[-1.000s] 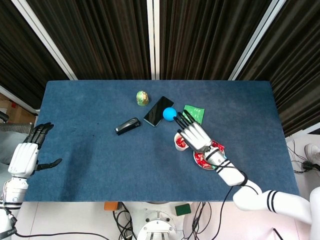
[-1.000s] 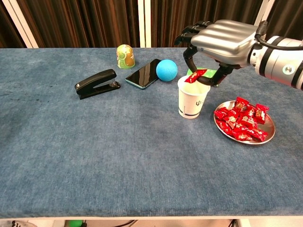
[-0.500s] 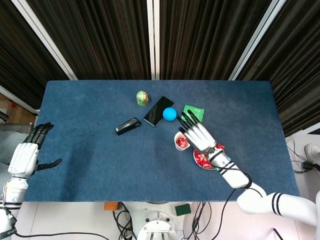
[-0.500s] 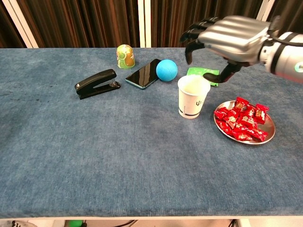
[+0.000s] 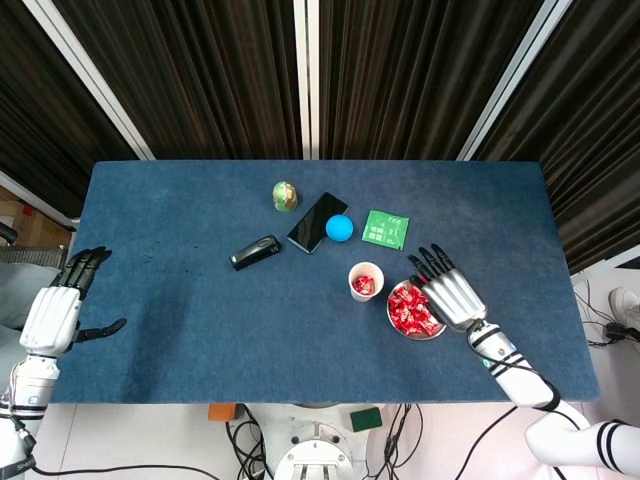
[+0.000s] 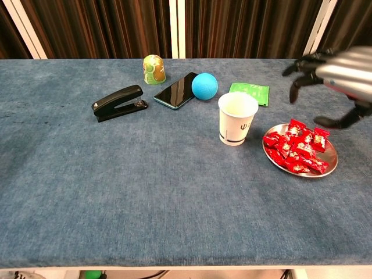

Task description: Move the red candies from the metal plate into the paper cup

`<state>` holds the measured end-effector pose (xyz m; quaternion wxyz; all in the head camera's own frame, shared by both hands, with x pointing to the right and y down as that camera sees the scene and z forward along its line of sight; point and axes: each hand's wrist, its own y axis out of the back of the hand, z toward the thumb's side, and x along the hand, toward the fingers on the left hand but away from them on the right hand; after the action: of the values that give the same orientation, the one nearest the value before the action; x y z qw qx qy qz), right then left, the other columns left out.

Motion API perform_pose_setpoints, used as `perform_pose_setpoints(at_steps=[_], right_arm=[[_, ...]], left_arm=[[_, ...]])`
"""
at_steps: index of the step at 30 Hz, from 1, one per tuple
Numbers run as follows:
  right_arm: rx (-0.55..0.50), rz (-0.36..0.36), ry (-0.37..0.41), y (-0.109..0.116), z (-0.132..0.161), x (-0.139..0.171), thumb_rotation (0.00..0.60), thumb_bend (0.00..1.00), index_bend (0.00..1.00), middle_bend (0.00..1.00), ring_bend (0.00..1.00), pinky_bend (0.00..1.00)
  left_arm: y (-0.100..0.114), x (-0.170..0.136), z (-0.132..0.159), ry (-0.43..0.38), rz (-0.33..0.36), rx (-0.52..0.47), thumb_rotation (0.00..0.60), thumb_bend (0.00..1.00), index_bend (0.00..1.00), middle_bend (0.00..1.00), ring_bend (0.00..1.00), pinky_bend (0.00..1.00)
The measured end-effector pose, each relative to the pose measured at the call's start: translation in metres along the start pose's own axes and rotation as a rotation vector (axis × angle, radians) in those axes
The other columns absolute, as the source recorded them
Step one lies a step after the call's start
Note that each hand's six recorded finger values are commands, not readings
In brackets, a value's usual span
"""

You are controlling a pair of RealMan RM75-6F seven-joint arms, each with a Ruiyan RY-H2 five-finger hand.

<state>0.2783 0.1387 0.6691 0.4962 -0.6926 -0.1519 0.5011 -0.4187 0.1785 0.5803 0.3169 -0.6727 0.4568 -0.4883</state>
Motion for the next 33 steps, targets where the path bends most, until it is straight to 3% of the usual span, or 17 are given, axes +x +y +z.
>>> perform_pose_setpoints(at_steps=[12,33], right_arm=[[0.01,0.082,0.045,-0.033,0.012,0.012,0.6,0.35,0.37,0.06,0.0,0.0],[0.038,0.121,0.058,-0.05,0.02,0.004,0.6,0.36,0.39,0.06,0.0,0.0]], left_arm=[[-0.001,0.0,0.0,0.002,-0.007,0.003,0.6,0.09,0.1,0.07,0.05,0.22],[-0.001,0.0,-0.001,0.005,-0.008,0.001,0.6,0.09,0.1,0.07,0.05,0.22]])
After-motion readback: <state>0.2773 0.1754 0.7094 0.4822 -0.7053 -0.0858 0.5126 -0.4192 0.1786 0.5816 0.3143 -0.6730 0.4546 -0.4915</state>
